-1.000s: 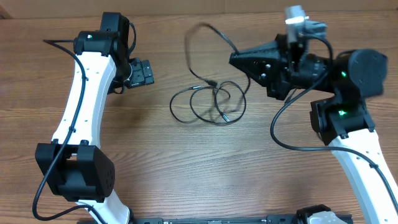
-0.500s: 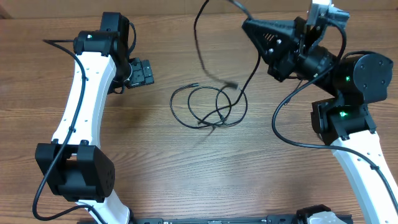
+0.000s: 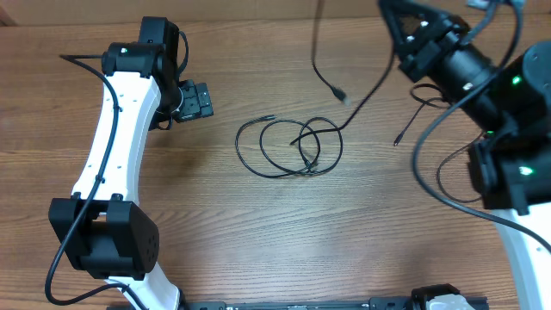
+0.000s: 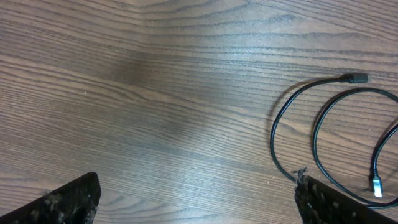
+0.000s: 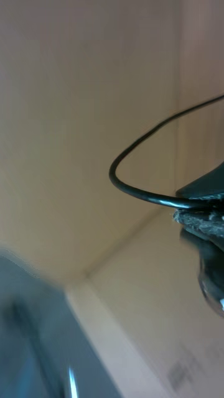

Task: Untangle cables
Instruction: 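Lift the right gripper up and far right, stretching the cable out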

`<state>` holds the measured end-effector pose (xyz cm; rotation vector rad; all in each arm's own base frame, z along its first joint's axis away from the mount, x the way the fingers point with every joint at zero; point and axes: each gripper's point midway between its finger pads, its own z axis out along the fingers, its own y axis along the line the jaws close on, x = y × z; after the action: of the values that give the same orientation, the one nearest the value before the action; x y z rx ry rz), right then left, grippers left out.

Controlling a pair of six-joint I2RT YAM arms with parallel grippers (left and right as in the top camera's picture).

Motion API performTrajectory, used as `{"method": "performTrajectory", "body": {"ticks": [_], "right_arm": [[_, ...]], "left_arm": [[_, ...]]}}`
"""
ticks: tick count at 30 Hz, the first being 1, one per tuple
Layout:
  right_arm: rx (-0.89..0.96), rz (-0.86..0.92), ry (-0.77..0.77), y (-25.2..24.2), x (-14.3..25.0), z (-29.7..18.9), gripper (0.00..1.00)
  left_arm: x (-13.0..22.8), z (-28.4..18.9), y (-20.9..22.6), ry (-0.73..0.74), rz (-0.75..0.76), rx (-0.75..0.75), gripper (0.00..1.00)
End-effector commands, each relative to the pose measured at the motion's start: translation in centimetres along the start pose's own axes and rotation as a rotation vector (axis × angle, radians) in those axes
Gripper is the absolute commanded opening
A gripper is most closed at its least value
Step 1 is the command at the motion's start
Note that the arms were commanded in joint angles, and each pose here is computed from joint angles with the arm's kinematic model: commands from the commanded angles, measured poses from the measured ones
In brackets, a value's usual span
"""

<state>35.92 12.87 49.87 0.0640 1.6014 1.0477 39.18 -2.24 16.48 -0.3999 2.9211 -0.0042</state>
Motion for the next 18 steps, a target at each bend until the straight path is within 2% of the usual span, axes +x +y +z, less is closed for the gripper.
{"method": "performTrajectory", "body": {"ticks": [1, 10, 18], "right_arm": [[0.188, -0.024, -0.124, -3.0, -3.4, -2.1, 0.04], [0.508, 0.075, -0.167, -14.2, -5.9, -6.3, 0.04], [0.769, 0.257, -0.085, -24.2, -3.4, -9.4, 0.04]], "left_arm": [[0.2, 0.5, -0.2, 0.015, -0.012, 0.001, 0.99], [0.2, 0.5, -0.3, 0.014, -0.012, 0.001, 0.99], [0.2, 0.5, -0.3, 0.014, -0.012, 0.001, 1.0]]}}
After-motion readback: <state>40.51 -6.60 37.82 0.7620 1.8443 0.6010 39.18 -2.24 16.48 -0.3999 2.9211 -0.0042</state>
